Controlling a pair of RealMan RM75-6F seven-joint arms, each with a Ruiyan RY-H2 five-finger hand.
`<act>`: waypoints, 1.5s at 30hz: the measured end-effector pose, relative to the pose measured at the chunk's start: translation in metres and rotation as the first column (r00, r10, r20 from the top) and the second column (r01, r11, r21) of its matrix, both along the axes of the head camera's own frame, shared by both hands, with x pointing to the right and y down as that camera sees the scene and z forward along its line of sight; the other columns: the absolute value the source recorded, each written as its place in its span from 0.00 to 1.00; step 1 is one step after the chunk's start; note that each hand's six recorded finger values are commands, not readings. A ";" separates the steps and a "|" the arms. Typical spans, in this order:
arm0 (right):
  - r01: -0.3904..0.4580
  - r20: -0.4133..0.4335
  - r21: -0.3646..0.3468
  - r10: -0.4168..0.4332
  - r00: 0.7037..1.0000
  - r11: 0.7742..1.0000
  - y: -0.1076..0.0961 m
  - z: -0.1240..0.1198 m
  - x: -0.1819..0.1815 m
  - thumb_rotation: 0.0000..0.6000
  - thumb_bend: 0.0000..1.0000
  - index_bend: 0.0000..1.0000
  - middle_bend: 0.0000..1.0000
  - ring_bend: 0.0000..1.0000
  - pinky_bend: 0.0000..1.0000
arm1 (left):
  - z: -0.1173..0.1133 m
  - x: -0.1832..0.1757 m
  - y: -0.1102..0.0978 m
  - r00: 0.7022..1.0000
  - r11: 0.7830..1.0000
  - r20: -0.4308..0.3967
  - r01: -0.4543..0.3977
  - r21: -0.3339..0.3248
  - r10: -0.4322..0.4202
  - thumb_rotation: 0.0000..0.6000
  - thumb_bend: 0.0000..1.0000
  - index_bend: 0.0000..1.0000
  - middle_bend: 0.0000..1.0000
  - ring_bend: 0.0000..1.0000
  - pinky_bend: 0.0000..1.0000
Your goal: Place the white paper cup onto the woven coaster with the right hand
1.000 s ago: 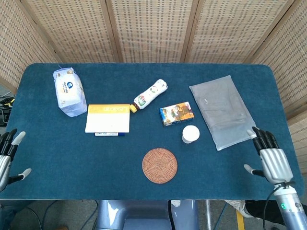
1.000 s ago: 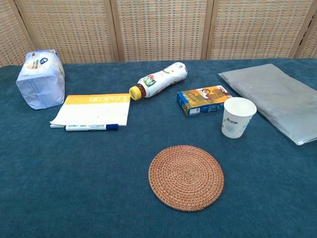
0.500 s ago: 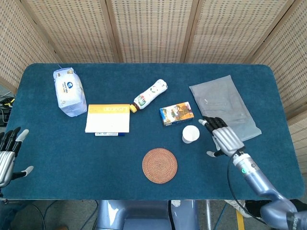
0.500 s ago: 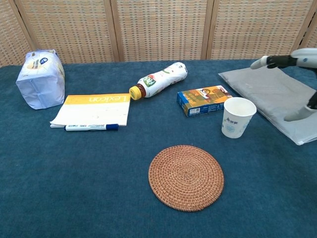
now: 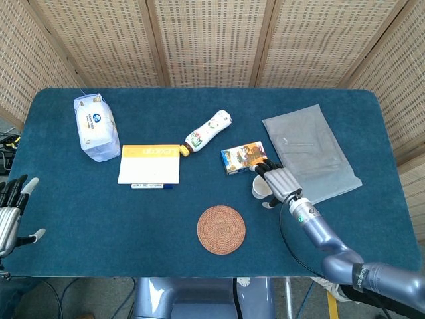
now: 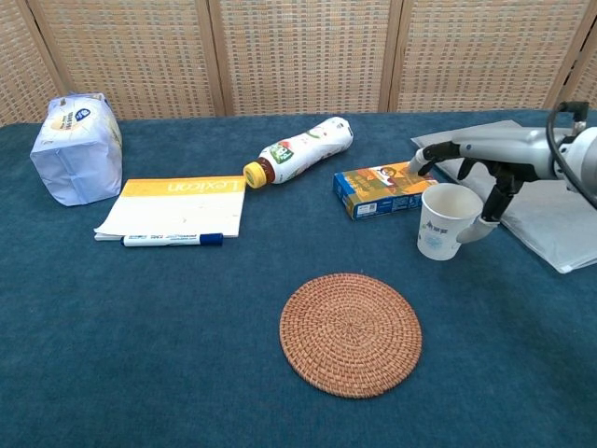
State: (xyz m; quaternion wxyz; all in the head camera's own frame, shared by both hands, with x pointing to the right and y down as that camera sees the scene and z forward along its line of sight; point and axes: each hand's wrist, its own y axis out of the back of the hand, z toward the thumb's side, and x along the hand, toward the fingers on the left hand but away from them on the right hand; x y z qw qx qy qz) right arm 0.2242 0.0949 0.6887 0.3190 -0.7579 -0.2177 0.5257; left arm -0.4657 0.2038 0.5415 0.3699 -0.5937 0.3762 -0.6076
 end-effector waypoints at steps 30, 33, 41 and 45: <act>0.239 0.156 0.023 -0.239 0.958 0.971 0.035 -0.057 -0.069 1.00 0.17 0.44 0.43 0.41 0.54 | -0.002 0.002 0.002 1.000 1.000 -0.012 -0.009 -0.003 0.009 1.00 0.00 0.00 0.00 0.00 0.00; 0.302 0.172 0.023 -0.302 0.938 0.953 0.046 -0.059 -0.086 1.00 0.17 0.44 0.43 0.42 0.54 | -0.001 0.002 0.002 1.000 1.000 -0.013 -0.008 -0.005 0.008 1.00 0.00 0.00 0.00 0.00 0.00; 0.367 0.172 -0.003 -0.361 0.917 0.930 0.064 -0.040 -0.109 1.00 0.17 0.44 0.43 0.42 0.54 | 0.000 0.000 0.001 1.000 1.000 -0.016 -0.002 -0.013 0.002 1.00 0.00 0.00 0.00 0.00 0.00; 0.368 0.169 -0.010 -0.361 0.917 0.930 0.066 -0.036 -0.109 1.00 0.17 0.44 0.43 0.42 0.54 | 0.000 -0.001 0.001 1.000 1.000 -0.016 -0.001 -0.013 0.001 1.00 0.00 0.00 0.00 0.00 0.00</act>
